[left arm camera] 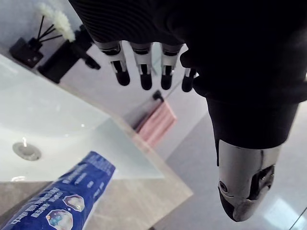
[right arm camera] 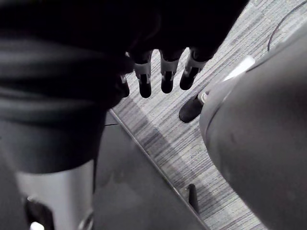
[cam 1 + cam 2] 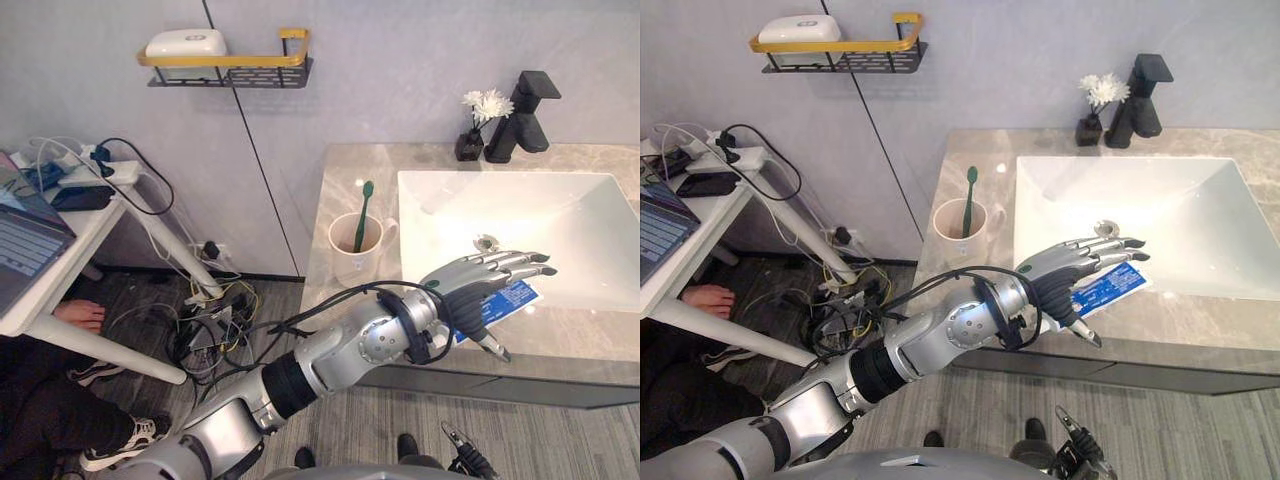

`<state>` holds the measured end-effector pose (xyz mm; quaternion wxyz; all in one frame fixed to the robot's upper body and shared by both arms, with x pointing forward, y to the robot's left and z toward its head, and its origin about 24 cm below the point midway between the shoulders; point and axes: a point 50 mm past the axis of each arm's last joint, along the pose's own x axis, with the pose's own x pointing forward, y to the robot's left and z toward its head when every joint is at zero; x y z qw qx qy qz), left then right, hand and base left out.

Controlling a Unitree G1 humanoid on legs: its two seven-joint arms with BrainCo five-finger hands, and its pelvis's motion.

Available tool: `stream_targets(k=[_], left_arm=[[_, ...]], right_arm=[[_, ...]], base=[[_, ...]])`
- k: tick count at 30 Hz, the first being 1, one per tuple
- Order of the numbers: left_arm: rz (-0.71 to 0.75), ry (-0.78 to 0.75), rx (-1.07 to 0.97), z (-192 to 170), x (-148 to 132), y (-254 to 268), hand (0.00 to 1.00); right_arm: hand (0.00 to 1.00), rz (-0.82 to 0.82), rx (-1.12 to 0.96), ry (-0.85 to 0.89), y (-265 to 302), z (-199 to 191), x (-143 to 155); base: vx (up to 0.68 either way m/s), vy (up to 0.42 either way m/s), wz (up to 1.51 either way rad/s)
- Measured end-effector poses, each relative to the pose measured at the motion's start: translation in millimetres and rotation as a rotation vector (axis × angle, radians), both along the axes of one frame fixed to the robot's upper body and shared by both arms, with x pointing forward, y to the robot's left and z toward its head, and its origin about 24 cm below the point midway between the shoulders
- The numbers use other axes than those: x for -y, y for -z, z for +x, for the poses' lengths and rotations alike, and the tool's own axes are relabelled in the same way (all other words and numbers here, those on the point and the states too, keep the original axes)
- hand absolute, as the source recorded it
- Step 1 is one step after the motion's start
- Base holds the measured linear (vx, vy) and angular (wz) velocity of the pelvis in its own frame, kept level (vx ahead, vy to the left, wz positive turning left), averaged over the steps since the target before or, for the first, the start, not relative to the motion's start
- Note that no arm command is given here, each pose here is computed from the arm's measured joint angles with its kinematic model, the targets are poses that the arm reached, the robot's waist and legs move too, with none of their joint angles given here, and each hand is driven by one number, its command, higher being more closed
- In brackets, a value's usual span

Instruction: Organize washtable

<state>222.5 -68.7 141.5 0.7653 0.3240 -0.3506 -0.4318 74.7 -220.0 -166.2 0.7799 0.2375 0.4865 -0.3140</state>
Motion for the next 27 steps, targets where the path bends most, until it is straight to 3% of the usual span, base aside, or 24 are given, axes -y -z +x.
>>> stream_targets(k=[27], left_arm=[[-0.136, -0.002, -0.11, -4.1, -17.5, -5.9, 0.0]], right_arm=[[0.0, 0.009, -0.035, -0.055, 2.9, -10.2, -6.9]], base=[[0.0, -0.001, 0.04]])
